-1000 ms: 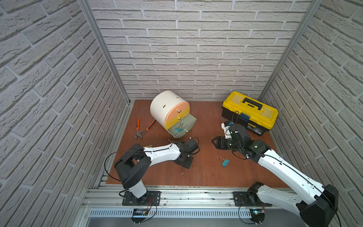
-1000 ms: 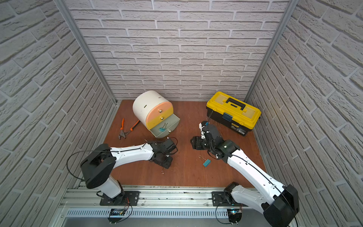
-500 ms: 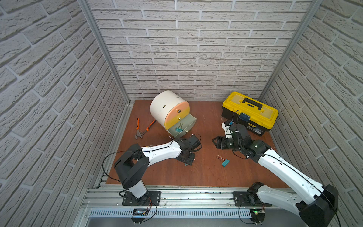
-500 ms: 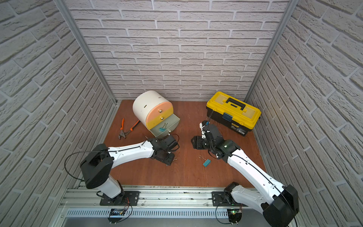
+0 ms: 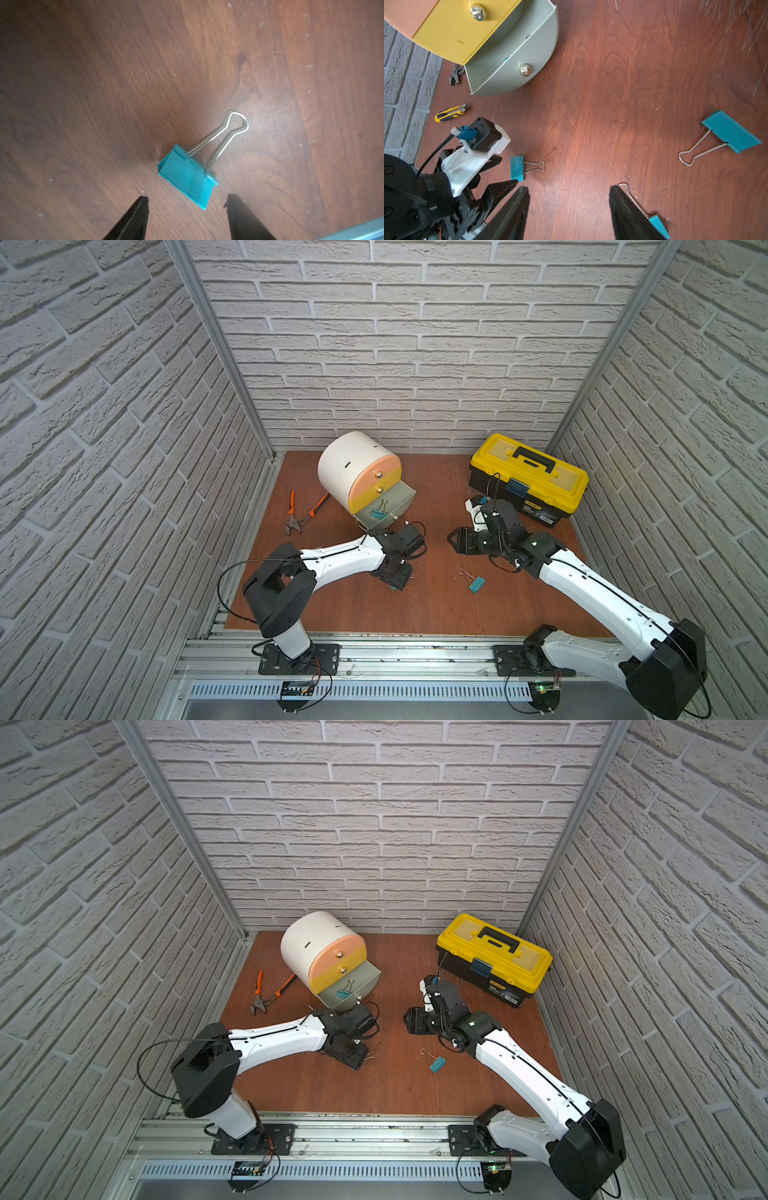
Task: Put the binder clips in the drawer according to color
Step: Pick up the binder clip at the center of the board, then place the binder clip in the drawer, then pick up the binder clip at the center of the board.
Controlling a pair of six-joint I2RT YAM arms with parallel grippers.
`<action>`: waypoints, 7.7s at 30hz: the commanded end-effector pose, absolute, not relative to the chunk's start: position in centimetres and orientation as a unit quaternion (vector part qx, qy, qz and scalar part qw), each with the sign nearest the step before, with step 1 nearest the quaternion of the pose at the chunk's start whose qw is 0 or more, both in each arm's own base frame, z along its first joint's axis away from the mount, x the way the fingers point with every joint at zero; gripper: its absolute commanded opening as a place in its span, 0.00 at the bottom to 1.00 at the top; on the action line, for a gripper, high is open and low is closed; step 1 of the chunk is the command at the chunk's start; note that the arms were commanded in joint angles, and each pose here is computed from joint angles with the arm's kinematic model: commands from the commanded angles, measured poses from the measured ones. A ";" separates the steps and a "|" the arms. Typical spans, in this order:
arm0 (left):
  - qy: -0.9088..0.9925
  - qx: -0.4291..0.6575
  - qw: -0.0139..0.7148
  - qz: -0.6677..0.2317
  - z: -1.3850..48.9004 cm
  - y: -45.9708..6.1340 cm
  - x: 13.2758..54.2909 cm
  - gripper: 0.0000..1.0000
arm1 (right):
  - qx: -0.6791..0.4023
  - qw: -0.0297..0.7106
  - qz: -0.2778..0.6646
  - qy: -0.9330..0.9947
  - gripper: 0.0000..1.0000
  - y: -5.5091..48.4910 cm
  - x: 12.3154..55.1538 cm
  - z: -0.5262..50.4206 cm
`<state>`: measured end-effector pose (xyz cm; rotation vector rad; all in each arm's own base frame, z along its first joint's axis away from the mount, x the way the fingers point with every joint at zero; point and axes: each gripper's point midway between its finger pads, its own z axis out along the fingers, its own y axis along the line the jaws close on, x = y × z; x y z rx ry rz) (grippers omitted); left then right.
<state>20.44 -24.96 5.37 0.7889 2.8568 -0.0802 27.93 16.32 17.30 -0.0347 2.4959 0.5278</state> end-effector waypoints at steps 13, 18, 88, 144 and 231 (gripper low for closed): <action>0.910 0.414 0.024 -0.007 3.9 -25.1 21.3 0.67 | -0.021 0.320 0.210 0.924 0.63 16.4 29.0 19.7; 0.905 0.424 0.014 -0.018 3.7 -25.3 21.0 0.69 | -0.017 0.320 0.207 0.924 0.64 16.1 28.7 19.8; 0.942 0.325 0.081 0.012 8.3 -24.9 23.2 0.50 | -0.003 0.327 0.208 0.922 0.63 16.1 29.6 19.8; 0.890 0.312 0.253 0.218 18.0 -20.8 37.4 0.68 | 0.025 0.292 0.209 0.933 0.63 14.8 30.8 18.1; 0.921 -0.097 0.306 -0.219 19.0 -13.5 22.8 0.71 | -0.026 0.056 -0.004 0.998 0.53 12.4 20.0 2.7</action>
